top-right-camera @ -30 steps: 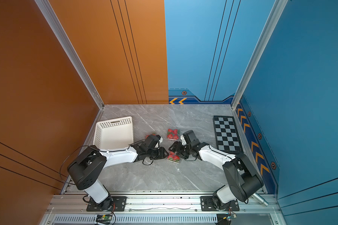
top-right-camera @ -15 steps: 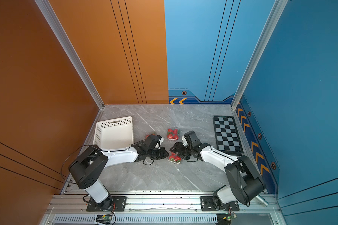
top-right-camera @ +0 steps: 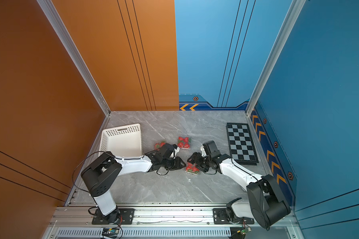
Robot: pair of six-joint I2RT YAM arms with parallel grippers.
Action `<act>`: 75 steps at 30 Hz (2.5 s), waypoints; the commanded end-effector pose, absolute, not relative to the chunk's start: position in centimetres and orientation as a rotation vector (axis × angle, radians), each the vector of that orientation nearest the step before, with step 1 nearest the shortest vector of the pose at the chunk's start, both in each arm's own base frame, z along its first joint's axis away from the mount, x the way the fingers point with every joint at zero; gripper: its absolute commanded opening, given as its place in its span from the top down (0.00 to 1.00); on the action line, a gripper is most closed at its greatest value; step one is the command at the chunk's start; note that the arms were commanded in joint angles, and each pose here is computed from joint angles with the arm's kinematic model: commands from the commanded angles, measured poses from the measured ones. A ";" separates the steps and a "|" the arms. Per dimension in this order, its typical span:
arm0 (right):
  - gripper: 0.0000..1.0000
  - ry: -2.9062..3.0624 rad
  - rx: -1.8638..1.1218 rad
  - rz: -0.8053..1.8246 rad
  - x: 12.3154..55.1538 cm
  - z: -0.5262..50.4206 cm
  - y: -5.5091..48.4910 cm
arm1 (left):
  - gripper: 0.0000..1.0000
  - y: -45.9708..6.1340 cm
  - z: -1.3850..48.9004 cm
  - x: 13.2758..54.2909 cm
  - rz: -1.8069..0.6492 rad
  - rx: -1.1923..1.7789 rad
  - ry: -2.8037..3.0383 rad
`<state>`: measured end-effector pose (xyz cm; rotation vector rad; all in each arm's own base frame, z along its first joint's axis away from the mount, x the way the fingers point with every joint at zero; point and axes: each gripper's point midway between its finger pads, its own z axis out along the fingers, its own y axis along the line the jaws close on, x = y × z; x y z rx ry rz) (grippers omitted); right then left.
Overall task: Pack strawberries into containers
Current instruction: Close the packing box at the center of the board.
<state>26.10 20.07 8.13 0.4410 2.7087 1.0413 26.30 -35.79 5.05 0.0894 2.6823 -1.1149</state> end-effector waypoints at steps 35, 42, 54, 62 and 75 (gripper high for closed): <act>0.28 2.764 0.457 0.985 24.6 7.0 18.6 | 0.80 -37.9 3.8 23.4 -1.267 0.111 2.729; 0.28 2.765 0.455 0.984 24.5 7.0 18.5 | 0.81 -37.7 4.2 23.6 -1.281 0.099 2.717; 0.28 2.752 0.455 0.992 24.7 7.3 18.4 | 0.47 -35.8 6.2 26.8 -1.257 0.058 2.619; 0.28 2.732 0.461 0.998 24.8 7.7 18.0 | 0.46 -38.2 7.5 29.5 -1.322 0.133 2.566; 0.28 2.731 0.466 1.002 25.0 7.5 17.8 | 0.46 -40.6 6.1 30.3 -1.376 0.187 2.596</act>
